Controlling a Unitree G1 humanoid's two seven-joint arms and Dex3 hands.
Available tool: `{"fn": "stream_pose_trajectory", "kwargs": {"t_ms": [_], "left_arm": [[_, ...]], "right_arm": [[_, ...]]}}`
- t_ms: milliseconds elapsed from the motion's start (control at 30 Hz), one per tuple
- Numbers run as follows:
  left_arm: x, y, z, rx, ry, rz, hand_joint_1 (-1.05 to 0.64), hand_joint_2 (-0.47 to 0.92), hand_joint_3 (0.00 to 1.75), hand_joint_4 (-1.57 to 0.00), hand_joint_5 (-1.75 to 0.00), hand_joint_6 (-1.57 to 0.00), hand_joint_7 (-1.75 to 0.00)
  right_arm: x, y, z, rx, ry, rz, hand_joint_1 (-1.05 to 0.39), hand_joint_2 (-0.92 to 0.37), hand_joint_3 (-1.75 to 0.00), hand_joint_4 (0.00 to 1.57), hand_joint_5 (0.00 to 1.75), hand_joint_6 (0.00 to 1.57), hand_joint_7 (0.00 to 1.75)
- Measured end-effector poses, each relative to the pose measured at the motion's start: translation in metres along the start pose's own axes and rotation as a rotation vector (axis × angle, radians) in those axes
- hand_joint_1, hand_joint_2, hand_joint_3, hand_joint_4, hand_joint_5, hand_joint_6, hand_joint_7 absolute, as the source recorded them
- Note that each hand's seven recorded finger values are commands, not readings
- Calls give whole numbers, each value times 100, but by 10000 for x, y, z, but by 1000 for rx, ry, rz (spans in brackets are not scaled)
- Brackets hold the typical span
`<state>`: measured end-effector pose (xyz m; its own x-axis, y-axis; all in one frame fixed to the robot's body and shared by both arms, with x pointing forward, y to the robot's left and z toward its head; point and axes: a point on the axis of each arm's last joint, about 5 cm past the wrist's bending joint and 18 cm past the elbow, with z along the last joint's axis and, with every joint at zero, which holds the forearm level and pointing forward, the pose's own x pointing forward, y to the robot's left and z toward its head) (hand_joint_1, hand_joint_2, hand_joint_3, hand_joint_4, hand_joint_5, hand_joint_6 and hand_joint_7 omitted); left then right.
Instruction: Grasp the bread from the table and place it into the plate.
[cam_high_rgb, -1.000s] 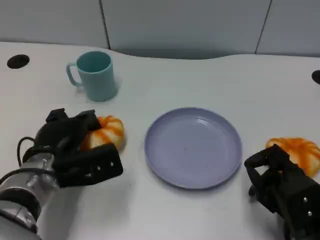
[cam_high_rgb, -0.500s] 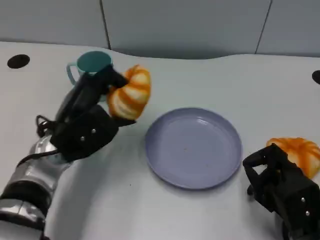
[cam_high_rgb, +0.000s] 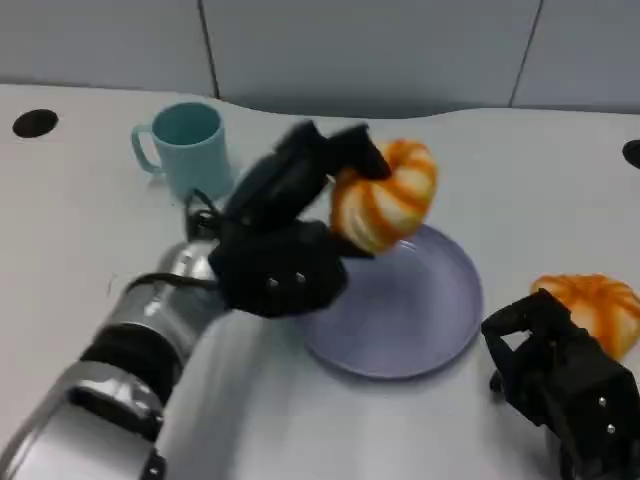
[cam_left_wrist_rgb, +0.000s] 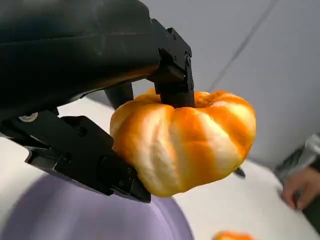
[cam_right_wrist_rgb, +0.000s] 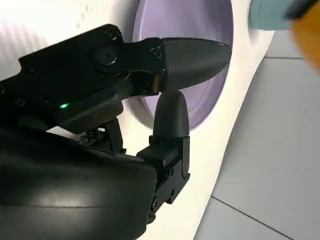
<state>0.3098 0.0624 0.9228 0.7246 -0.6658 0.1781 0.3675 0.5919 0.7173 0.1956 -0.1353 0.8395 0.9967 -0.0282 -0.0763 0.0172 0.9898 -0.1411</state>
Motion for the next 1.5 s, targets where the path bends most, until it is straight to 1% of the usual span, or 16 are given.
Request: {"fn": "stream_pose_trajectory", "kwargs": {"t_ms": [100, 200, 267, 300, 400, 433, 533, 567, 600, 667, 800, 1067, 1167, 1300, 1400, 1500], "left_arm": [[14, -94, 1, 24, 34, -51, -16, 62, 53, -95, -175, -68, -175], [-3, -155, -29, 50, 82, -86, -18, 61, 56, -94, -175, -67, -175], [-12, -174, -41, 67, 95, -107, -31, 61, 52, -66, -175, -47, -175], [-10, -179, -44, 84, 103, -123, -38, 66, 41, -43, -151, -37, -141], [3, -141, -60, 187, 120, -234, -52, 84, 6, -22, -85, -42, -49], [6, -123, -66, 227, 123, -265, -55, 86, 4, -14, -75, -39, -35], [35, -60, -66, 336, 129, -325, -68, 90, 1, -2, -44, -29, -14], [43, -47, -63, 361, 127, -337, -70, 90, 1, -1, -37, -27, -12], [51, -39, -58, 378, 123, -346, -76, 91, 1, 0, -17, -20, -8], [62, -38, -48, 402, 114, -360, -81, 92, 2, 0, -4, -15, -5], [57, -53, -50, 433, 105, -372, -91, 92, 7, 0, 0, -1, 0], [71, 34, -62, 433, 136, -369, -97, 92, 8, 0, 0, 0, 0], [61, 151, -76, 337, 142, -322, -95, 92, 7, 0, 0, 0, 0], [4, 404, -105, 236, 109, -250, -95, 92, 10, 0, 0, 0, 0], [-146, 532, -191, 158, 95, -213, -94, 92, 14, 0, 0, 0, 0], [-388, 585, -322, 37, 102, -202, -93, 92, 18, 0, 0, 0, 0]], "right_arm": [[0, 1, 0, -12, -1, 0, -27, -92, -46, 61, 175, 38, 162], [0, 4, -1, -12, 1, 0, -28, -92, -47, 61, 175, 37, 162], [-1, 8, -5, -10, 13, 0, -27, -92, -47, 60, 175, 38, 163], [-2, 11, -5, -9, 15, 0, -27, -92, -47, 61, 175, 38, 164], [-2, 30, 14, -9, 7, 2, -27, -92, -46, 59, 175, 38, 166], [-3, 35, 21, -9, 8, 3, -26, -92, -46, 58, 175, 37, 166], [-6, 41, 35, -13, 5, 5, -27, -92, -46, 57, 175, 35, 166], [-6, 42, 43, -15, 6, 6, -27, -92, -46, 57, 175, 35, 166], [-4, 45, 48, -17, 11, 7, -25, -92, -46, 58, 175, 35, 165], [-5, 52, 53, -18, 18, 10, -24, -92, -46, 59, 175, 35, 165], [-7, 60, 63, -15, 14, 12, -24, -92, -45, 60, 175, 37, 167], [-8, 63, 65, -15, 8, 14, -25, -92, -45, 61, 175, 37, 167], [-8, 60, 64, -15, 9, 13, -26, -92, -46, 61, 175, 37, 166], [-7, 51, 61, -15, 10, 13, -26, -92, -46, 61, 175, 36, 165], [-7, 46, 52, -13, 8, 14, -26, -92, -46, 60, 175, 37, 165], [-10, 33, 33, -10, 4, 15, -27, -92, -45, 60, 175, 38, 166]]}}
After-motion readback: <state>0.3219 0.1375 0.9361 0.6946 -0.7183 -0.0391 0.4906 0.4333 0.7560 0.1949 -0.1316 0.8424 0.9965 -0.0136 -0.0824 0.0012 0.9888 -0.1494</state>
